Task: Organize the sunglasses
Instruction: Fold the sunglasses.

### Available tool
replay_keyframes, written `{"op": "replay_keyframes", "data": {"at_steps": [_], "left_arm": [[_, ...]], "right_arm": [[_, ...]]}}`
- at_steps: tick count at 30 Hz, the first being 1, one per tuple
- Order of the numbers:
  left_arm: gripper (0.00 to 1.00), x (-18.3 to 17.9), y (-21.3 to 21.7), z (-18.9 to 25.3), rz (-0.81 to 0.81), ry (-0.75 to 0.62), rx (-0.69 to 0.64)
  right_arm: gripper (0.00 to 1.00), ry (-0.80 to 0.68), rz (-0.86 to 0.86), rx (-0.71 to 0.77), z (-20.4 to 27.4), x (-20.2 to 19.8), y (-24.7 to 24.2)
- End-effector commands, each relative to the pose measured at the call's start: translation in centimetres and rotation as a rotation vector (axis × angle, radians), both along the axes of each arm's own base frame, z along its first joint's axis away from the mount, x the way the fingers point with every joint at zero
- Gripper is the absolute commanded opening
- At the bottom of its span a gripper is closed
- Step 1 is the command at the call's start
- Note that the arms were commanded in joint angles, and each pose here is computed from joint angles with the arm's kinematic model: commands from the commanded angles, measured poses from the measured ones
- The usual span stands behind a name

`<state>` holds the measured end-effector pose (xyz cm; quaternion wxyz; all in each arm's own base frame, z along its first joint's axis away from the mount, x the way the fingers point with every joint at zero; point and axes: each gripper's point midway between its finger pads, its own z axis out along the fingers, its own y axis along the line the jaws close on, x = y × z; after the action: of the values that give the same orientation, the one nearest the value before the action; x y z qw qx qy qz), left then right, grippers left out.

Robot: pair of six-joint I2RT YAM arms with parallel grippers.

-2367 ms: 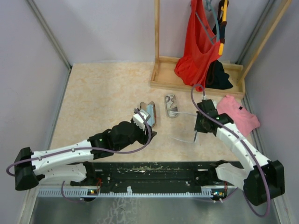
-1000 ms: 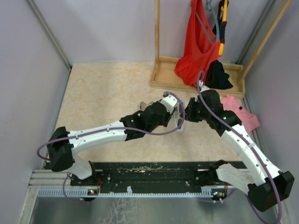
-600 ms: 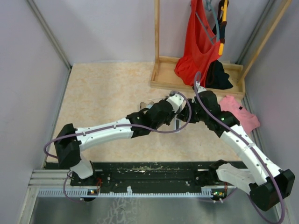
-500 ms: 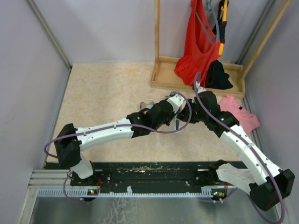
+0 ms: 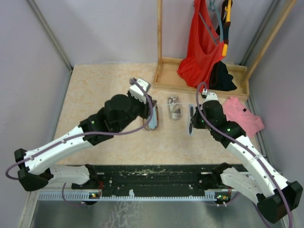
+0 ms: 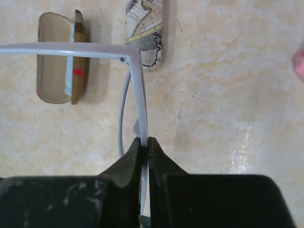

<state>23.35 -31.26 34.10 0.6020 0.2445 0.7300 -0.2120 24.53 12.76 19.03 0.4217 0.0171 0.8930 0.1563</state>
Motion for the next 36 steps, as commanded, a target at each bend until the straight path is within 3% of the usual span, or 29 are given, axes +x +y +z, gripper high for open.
{"op": "replay_keyframes", "data": {"at_steps": [1,6,14,36], "left_arm": [[0.42,3.2,2.9,1.9,0.131,0.011,0.007],[0.42,6.2,3.8,1.2,0.207,0.053,0.057],[0.42,7.0,1.5,-2.7,0.174,0.127,0.127],[0.38,5.5,-1.8,-8.7,0.052,0.239,0.189]], "right_arm": [[0.0,-0.156,0.094,-0.1,1.5,1.0,-0.2],[0.0,-0.332,0.223,-0.1,4.2,0.4,1.7],[0.0,-0.481,0.282,-0.119,7.1,-0.2,3.5],[0.0,-0.485,0.238,-0.127,8.6,1.5,5.8]]}}
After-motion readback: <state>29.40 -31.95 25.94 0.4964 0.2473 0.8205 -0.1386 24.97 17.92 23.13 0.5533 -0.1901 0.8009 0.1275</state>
